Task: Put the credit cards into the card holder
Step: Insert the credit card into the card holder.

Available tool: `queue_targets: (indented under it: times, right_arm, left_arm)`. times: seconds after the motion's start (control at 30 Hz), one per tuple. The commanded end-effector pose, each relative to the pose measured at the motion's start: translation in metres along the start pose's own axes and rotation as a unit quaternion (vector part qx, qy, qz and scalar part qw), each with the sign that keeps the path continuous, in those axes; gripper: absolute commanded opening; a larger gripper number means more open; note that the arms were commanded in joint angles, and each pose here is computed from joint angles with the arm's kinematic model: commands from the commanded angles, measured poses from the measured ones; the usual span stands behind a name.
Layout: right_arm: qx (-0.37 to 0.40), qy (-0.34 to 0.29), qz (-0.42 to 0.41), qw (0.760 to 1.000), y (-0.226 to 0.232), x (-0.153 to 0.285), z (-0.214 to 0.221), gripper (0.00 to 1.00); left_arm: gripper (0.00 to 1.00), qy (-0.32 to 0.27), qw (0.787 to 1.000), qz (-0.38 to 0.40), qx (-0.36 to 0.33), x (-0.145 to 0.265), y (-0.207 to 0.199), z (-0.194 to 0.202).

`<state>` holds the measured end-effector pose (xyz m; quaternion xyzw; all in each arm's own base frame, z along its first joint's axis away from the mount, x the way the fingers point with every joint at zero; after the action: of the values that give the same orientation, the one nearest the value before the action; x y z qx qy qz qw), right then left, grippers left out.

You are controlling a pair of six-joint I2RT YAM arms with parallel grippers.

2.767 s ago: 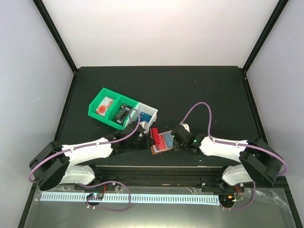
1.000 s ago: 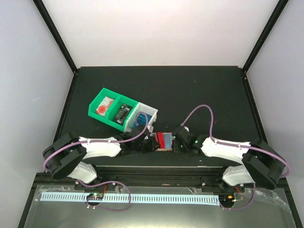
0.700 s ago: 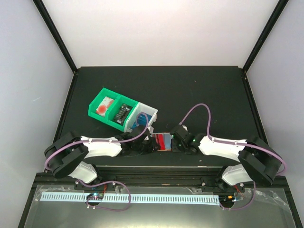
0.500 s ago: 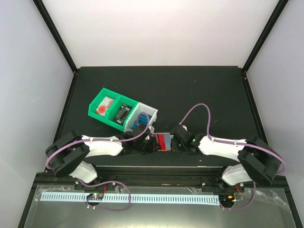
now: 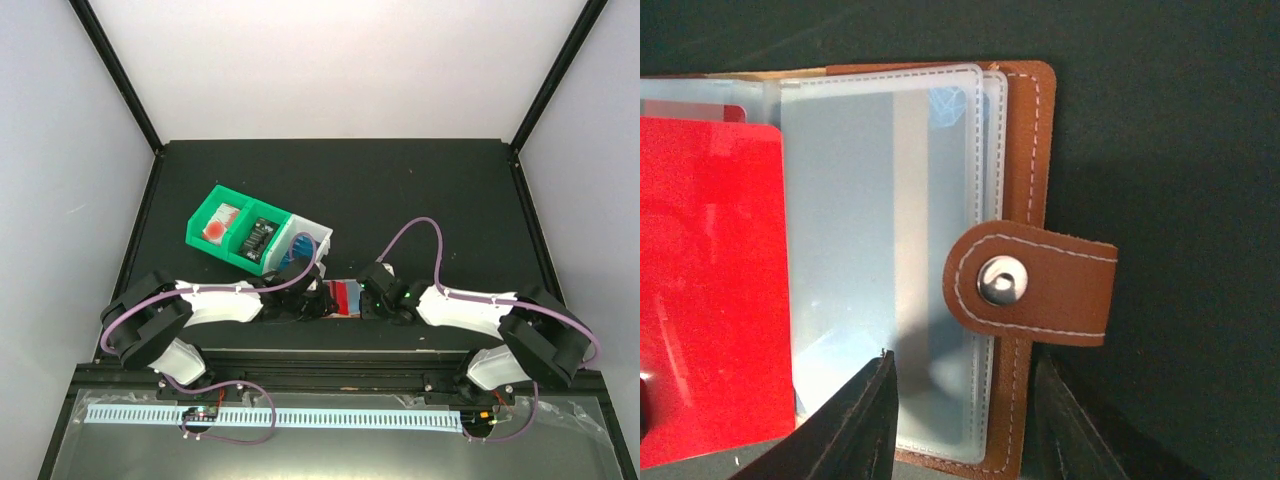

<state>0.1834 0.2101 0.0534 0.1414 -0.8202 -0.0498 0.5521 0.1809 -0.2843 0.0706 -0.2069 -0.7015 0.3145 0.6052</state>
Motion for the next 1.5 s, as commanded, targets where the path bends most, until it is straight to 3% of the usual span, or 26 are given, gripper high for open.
queue_targets:
  times: [0.0,0.33,0.87,1.47]
  right_arm:
    - [0.003,0.025,0.028,0.999,-0.009,-0.008,0.011,0.40]
    - [0.002,0.027,0.033,0.999,-0.012,-0.008,0.013,0.37]
    - [0.002,0.028,0.031,0.999,-0.011,-0.010,0.014,0.34]
    - [0.000,0.028,0.029,0.999,-0.012,-0.010,0.015,0.33]
  left_arm:
    - [0.06,-0.005,1.000,-0.009,0.007,0.004,0.003,-0.002]
    - [0.05,-0.034,0.999,-0.019,0.030,0.013,0.013,-0.008]
    - [0.03,-0.016,0.999,0.042,0.022,0.018,-0.010,-0.006]
    - [0.03,-0.001,0.999,0.026,0.035,-0.001,0.002,-0.007]
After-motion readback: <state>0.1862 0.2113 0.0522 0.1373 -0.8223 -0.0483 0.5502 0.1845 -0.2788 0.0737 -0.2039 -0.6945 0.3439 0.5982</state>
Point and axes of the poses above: each gripper's point midway between its finger pads, its own x axis back along the fingers, its own y axis along the line the jaws close on, z = x × y, the point moved 4 cm from there along x, back along the fingers, and after that the axes turned 4 degrees about x, right-handed, at the moved point
